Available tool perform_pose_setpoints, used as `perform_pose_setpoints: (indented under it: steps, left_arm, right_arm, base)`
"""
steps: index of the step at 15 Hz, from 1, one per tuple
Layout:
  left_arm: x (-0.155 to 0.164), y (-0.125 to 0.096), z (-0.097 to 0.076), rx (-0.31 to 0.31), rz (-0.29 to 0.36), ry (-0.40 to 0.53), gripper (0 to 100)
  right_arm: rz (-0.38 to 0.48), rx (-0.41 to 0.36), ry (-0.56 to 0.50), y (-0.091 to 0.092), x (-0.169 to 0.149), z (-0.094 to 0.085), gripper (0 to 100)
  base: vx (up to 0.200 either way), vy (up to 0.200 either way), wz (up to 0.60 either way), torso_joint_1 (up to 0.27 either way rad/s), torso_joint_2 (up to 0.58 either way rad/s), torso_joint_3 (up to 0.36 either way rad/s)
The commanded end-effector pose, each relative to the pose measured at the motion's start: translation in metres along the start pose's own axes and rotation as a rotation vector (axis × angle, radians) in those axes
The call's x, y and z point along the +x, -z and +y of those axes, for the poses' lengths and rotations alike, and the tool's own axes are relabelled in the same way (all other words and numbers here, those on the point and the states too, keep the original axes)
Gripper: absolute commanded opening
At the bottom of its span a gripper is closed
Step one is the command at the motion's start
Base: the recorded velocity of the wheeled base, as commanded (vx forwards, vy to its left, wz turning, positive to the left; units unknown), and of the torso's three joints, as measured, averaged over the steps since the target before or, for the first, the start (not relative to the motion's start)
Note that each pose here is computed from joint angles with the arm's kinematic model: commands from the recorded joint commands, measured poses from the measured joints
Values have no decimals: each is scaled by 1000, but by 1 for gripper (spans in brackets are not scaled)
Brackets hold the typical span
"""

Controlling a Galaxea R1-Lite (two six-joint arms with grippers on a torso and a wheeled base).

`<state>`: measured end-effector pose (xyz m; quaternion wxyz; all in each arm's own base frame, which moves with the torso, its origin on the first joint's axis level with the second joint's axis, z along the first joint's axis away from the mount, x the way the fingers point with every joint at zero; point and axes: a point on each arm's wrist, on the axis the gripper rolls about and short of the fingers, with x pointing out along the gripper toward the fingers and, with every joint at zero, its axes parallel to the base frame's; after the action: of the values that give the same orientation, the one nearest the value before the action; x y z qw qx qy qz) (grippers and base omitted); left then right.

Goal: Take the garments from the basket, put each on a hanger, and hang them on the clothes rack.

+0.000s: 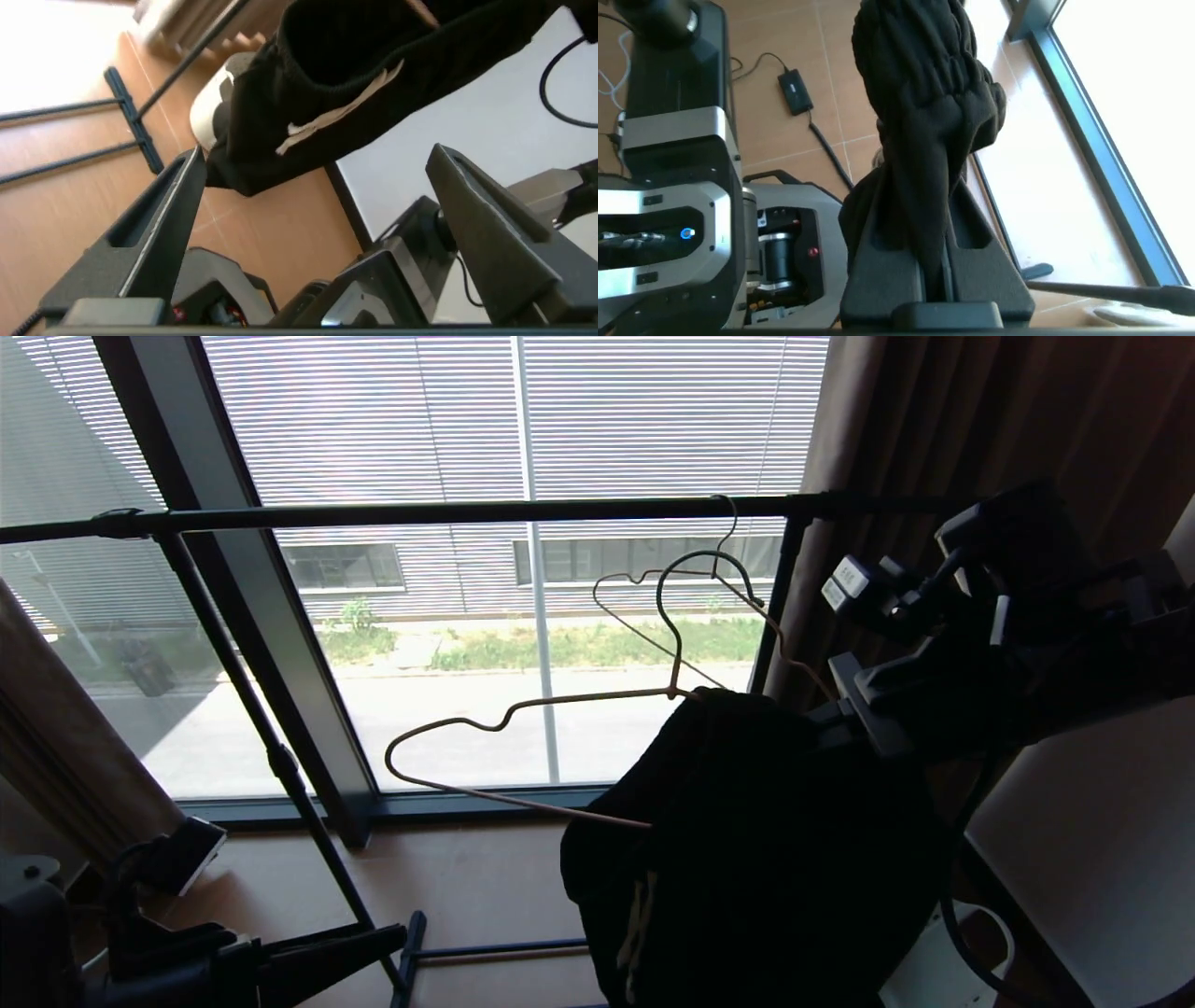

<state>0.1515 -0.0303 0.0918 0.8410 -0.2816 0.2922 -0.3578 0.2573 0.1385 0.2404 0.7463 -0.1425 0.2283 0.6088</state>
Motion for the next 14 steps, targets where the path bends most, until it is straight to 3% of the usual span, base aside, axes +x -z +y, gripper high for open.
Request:
perform_pose_setpoints:
  steps: [1,6,14]
  left_arm:
    - [19,-2,2,-32,62,16,100]
    - [39,-6,12,-73,112,17,100]
    - [81,-18,15,-44,174,75,100]
  right_arm:
    - [-17,-14,1,-2,-4,4,0]
    - [-77,-37,-57,-5,-6,7,0]
    - [-120,-43,-149,-3,3,7,0]
  base:
    - [0,0,0,0,0,0]
    - [0,0,0,0,0,0]
    - [0,0,0,0,0,0]
